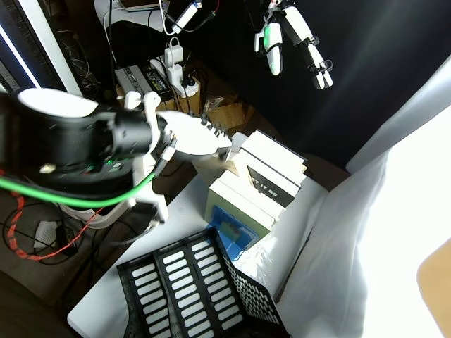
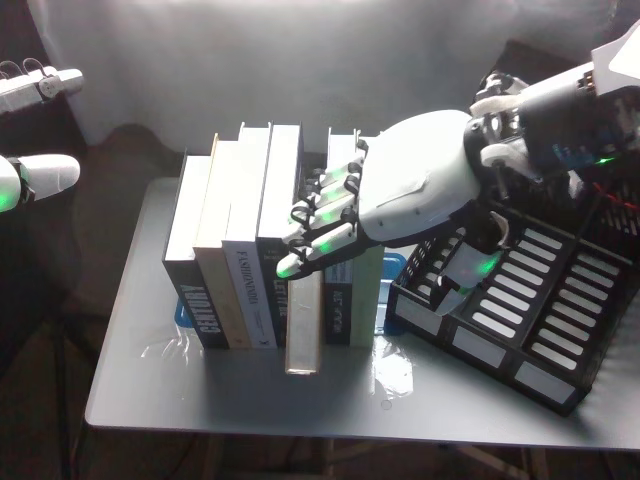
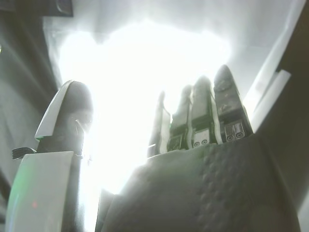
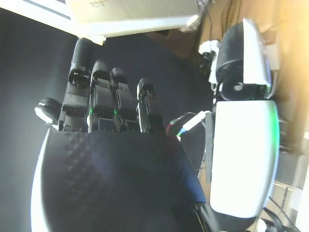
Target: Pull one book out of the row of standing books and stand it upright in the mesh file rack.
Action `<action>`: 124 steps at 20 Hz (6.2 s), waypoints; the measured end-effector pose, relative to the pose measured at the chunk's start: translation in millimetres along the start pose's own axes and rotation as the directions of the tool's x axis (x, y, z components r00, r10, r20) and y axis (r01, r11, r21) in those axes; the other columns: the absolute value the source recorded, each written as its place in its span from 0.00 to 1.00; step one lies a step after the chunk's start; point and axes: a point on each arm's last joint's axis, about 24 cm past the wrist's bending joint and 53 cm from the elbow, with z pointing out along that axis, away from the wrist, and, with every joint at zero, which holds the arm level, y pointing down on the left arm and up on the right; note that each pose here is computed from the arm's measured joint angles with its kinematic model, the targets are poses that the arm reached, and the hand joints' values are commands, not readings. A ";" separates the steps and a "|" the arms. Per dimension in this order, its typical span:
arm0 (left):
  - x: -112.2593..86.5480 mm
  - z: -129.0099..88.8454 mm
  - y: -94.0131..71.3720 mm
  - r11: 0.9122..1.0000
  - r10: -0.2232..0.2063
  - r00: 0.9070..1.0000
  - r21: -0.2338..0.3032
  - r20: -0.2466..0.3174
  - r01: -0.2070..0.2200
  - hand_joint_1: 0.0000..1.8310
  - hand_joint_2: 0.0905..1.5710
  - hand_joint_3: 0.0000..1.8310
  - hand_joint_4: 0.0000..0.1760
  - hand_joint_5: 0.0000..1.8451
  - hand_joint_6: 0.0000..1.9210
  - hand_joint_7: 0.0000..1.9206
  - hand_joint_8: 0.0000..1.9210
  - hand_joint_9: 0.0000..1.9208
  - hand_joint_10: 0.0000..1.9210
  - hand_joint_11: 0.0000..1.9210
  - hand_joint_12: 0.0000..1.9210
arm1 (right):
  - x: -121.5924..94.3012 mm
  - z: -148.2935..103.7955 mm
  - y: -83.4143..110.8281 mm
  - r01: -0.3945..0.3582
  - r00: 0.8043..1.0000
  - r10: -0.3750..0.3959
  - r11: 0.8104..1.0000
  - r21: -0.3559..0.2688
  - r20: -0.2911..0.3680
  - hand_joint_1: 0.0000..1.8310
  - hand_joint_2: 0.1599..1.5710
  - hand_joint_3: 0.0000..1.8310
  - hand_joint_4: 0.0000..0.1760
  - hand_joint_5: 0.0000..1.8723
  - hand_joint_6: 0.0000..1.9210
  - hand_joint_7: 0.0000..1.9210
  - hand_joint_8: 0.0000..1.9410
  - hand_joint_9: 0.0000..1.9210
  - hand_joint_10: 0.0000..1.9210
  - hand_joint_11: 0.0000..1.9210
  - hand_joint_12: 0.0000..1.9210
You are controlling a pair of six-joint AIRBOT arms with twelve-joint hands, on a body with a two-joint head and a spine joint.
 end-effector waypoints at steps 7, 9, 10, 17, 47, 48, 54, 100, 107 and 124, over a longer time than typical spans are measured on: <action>-6.1 1.7 1.5 1.000 0.007 1.000 -0.006 0.011 -0.007 0.32 0.81 0.01 0.44 0.07 0.00 0.00 0.00 0.00 0.00 0.00 0.00 | 11.6 26.2 -3.5 -0.001 1.000 0.001 1.000 0.005 -0.027 0.50 0.57 0.01 0.30 0.00 0.00 0.00 0.00 0.00 0.00 0.00 0.00; -2.8 3.0 3.3 1.000 0.003 1.000 -0.011 0.006 -0.003 0.30 0.82 0.01 0.51 0.06 0.00 0.00 0.00 0.00 0.00 0.00 0.00 | 16.3 38.2 2.1 0.011 0.999 -0.011 1.000 -0.005 -0.037 0.50 0.56 0.01 0.26 0.00 0.00 0.00 0.00 0.00 0.00 0.00 0.00; -1.1 3.5 4.0 1.000 0.000 1.000 -0.011 0.005 0.000 0.30 0.82 0.01 0.45 0.07 0.00 0.00 0.00 0.00 0.00 0.00 0.00 | 17.1 42.0 4.2 0.020 0.999 -0.020 1.000 -0.009 -0.039 0.50 0.56 0.00 0.18 0.00 0.00 0.00 0.00 0.00 0.00 0.00 0.00; -3.9 3.8 3.9 1.000 0.003 1.000 -0.010 0.010 -0.003 0.31 0.83 0.02 0.44 0.07 0.01 0.00 0.00 0.00 0.00 0.00 0.00 | 26.6 72.1 11.7 0.083 0.995 -0.083 0.997 -0.003 -0.055 0.49 0.57 0.01 0.17 0.00 0.00 0.00 0.00 0.00 0.00 0.00 0.00; -10.4 0.4 1.1 1.000 -0.008 0.999 0.016 0.033 0.007 0.28 0.75 0.18 0.32 0.05 0.00 0.00 0.00 0.00 0.00 0.00 0.00 | 120.6 117.8 3.0 0.195 0.964 -0.181 0.979 0.055 -0.194 0.72 0.38 0.61 0.00 0.41 0.88 0.52 0.89 0.45 0.85 0.34 1.00; -10.4 0.4 1.1 1.000 -0.008 0.999 0.016 0.033 0.007 0.28 0.76 0.18 0.30 0.05 0.01 0.00 0.00 0.00 0.00 0.00 0.00 | 121.2 117.8 3.2 0.197 0.963 -0.183 0.979 0.053 -0.196 0.74 0.42 0.49 0.00 0.40 0.81 0.52 0.77 0.43 0.77 0.32 1.00; -10.4 0.4 1.0 1.000 -0.008 0.999 0.016 0.033 0.007 0.28 0.70 0.28 0.34 0.06 0.00 0.00 0.00 0.00 0.00 0.00 0.00 | 127.0 117.6 2.3 0.193 0.963 -0.179 0.980 0.055 -0.203 0.61 0.34 0.61 0.00 0.50 0.79 0.67 0.93 0.61 0.92 0.45 1.00; -9.5 0.3 -6.0 0.999 -0.027 0.999 0.042 0.041 0.026 0.32 0.81 0.08 0.18 0.06 0.00 0.00 0.00 0.00 0.00 0.00 0.00 | 9.7 25.3 9.7 0.071 0.993 -0.073 0.997 -0.028 -0.092 0.74 0.71 0.00 0.00 0.45 0.56 0.50 0.56 0.43 0.76 0.29 0.96; -8.3 0.5 -6.3 0.999 -0.024 0.999 0.042 0.036 0.023 0.35 0.80 0.04 0.20 0.06 0.00 0.00 0.00 0.00 0.00 0.00 0.00 | -21.3 -2.6 2.3 0.037 0.998 -0.037 0.999 -0.017 -0.052 0.67 0.73 0.00 0.00 0.44 0.54 0.46 0.75 0.53 0.90 0.52 1.00; -8.4 1.6 -9.0 0.998 -0.027 0.999 0.049 0.037 0.025 0.31 0.85 0.02 0.24 0.06 0.00 0.00 0.00 0.00 0.00 0.00 0.00 | -80.6 -72.6 10.7 0.021 0.999 -0.021 1.000 0.003 0.035 0.66 0.73 0.00 0.00 0.51 0.51 0.40 0.75 0.31 0.89 0.19 1.00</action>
